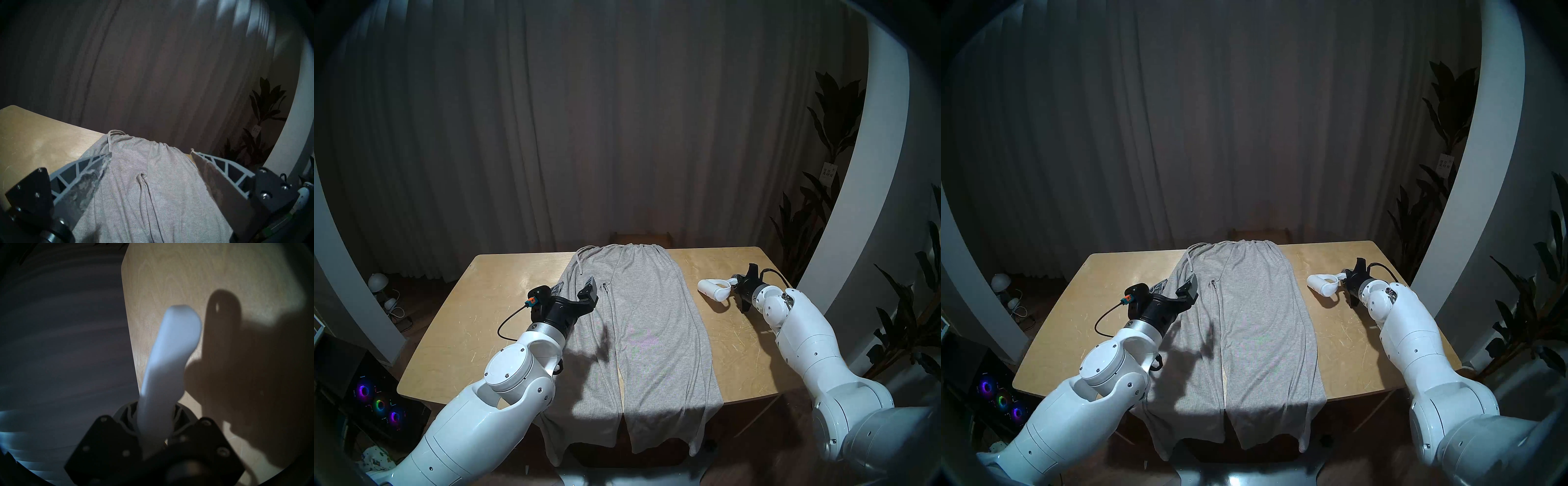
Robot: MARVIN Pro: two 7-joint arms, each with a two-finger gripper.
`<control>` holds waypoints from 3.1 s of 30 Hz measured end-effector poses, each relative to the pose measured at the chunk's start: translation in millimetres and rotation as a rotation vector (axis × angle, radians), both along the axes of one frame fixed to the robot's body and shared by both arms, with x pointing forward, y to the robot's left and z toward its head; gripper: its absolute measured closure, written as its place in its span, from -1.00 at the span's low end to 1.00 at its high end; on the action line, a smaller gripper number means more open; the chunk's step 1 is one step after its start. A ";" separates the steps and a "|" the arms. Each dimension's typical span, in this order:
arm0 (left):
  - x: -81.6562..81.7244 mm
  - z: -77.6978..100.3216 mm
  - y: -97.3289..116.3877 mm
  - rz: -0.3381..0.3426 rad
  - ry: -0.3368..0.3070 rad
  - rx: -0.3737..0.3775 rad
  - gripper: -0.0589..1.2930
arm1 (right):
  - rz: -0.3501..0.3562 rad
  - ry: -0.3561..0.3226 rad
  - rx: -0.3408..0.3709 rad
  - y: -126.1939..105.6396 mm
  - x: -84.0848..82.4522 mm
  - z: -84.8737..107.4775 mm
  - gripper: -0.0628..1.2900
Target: Remove lint and debris from pants with a lint roller
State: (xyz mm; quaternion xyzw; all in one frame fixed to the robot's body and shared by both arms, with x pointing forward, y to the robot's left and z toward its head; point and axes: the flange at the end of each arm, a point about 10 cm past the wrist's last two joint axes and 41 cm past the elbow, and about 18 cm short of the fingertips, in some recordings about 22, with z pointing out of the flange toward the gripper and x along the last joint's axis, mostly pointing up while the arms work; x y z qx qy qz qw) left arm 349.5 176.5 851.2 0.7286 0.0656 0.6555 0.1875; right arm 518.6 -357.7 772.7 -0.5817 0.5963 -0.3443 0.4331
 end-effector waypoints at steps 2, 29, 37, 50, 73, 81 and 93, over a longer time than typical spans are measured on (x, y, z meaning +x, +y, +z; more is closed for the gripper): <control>-0.1 0.5 0.6 0.004 0.007 -0.001 -0.87 | -0.040 -0.009 -0.014 -5.9 -5.6 -0.3 0.69; -0.6 6.3 5.7 0.047 0.025 0.023 -0.87 | -0.102 0.158 -0.094 -7.7 -36.8 4.4 0.69; 0.3 3.6 8.2 0.061 0.047 0.039 -0.87 | -0.072 0.186 -0.153 -5.6 -41.1 9.3 0.69; 6.0 3.0 13.4 0.092 0.061 0.020 -0.87 | 0.052 0.256 -0.277 -7.6 -53.0 21.7 -0.56; 8.2 -10.9 1.5 0.049 0.083 0.012 -0.87 | 0.121 0.357 -0.161 -18.4 -100.4 41.0 -0.60; 9.7 -12.5 -2.9 0.030 0.078 0.010 -0.87 | 0.122 0.325 -0.111 -10.5 -121.2 45.1 -0.76; 14.4 -6.4 5.7 0.034 0.024 0.049 -0.87 | 0.177 0.318 -0.197 -6.4 -138.9 77.7 -0.87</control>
